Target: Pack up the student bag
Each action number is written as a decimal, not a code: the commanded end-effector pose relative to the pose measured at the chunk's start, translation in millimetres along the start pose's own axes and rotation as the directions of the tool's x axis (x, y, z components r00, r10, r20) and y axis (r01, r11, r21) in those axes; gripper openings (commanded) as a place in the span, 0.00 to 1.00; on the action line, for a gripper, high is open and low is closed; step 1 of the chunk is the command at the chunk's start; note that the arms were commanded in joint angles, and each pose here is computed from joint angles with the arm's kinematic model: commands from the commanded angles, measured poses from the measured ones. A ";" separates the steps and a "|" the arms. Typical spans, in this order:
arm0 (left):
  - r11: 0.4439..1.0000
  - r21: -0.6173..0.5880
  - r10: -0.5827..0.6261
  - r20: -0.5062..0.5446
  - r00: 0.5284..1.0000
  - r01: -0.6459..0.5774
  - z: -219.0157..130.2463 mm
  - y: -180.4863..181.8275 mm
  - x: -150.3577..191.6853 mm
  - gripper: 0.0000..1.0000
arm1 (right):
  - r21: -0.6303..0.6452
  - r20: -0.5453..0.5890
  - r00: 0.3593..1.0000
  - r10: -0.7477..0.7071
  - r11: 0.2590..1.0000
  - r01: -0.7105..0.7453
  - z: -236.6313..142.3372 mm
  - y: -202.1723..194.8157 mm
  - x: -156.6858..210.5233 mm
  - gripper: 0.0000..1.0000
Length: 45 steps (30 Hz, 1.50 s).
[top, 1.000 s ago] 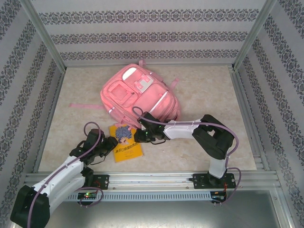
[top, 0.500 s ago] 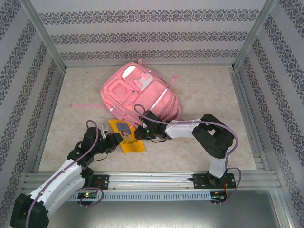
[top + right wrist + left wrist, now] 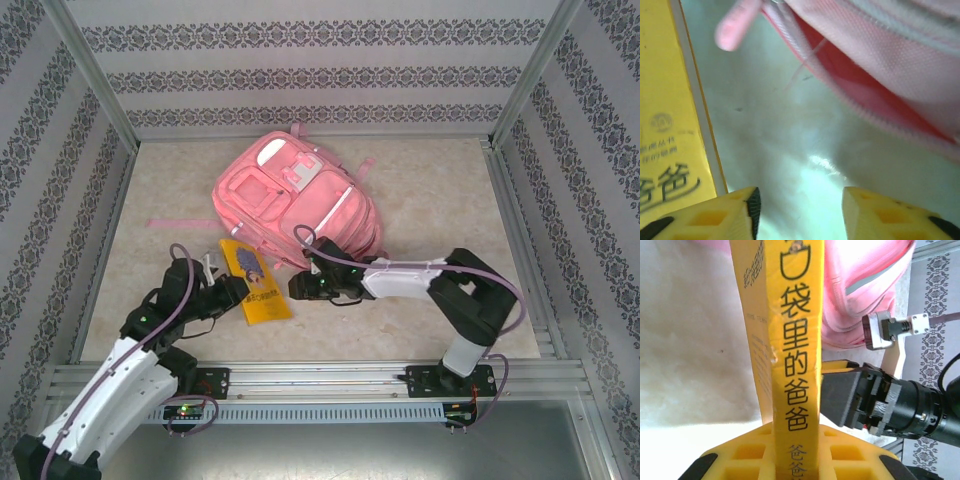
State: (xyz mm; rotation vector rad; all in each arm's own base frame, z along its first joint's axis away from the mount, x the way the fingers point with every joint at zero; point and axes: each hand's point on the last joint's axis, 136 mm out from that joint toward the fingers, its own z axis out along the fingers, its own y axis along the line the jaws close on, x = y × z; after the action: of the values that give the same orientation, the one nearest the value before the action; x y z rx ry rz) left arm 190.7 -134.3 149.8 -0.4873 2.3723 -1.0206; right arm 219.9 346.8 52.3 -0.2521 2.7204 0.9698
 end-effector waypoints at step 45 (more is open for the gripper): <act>0.716 0.656 0.258 0.072 0.964 -0.240 -41.8 -151.2 -8.3 0.27 | -0.664 0.321 0.946 0.051 0.724 0.187 -183.0 91.1 -58.3 0.00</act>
State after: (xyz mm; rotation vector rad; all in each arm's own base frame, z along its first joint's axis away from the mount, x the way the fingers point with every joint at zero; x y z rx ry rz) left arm 194.9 -201.1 259.0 -0.0228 1.9699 -1.6085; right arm 221.0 314.0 259.9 -0.2676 1.9543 1.8324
